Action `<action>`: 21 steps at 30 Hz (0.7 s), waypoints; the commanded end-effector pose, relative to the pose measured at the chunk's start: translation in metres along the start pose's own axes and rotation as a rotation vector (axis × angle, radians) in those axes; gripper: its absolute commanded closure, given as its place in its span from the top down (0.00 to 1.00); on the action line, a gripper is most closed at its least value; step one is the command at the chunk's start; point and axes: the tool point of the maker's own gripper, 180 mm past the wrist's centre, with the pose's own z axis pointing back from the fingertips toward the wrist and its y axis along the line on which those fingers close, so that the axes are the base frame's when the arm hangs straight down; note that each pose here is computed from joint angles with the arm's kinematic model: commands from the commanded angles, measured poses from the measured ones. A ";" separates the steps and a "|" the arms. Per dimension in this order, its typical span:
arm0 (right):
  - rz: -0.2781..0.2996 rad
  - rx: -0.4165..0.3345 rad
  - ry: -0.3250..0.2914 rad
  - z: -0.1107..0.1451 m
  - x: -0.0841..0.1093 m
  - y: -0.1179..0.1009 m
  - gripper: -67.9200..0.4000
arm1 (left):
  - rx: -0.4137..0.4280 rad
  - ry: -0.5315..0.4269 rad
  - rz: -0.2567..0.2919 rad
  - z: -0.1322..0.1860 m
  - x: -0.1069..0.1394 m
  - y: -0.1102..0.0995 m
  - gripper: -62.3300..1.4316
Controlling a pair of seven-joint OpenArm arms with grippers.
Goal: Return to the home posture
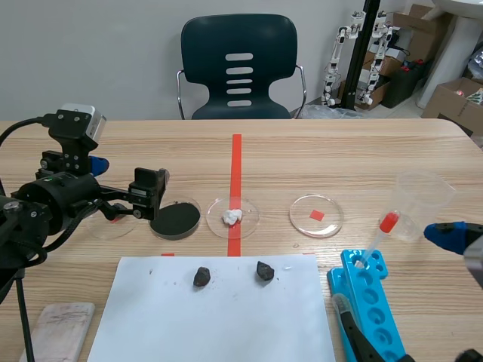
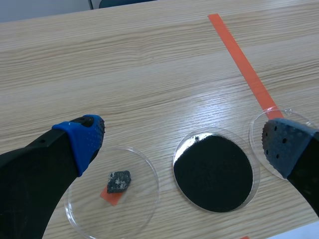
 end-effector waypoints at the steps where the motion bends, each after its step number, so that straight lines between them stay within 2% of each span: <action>1: 0.006 -0.006 -0.034 -0.001 0.009 -0.003 1.00 | 0.007 -0.036 -0.005 -0.001 0.012 0.004 1.00; 21: 0.006 -0.006 -0.034 -0.001 0.009 -0.003 1.00 | 0.008 -0.023 -0.010 -0.001 0.008 0.004 1.00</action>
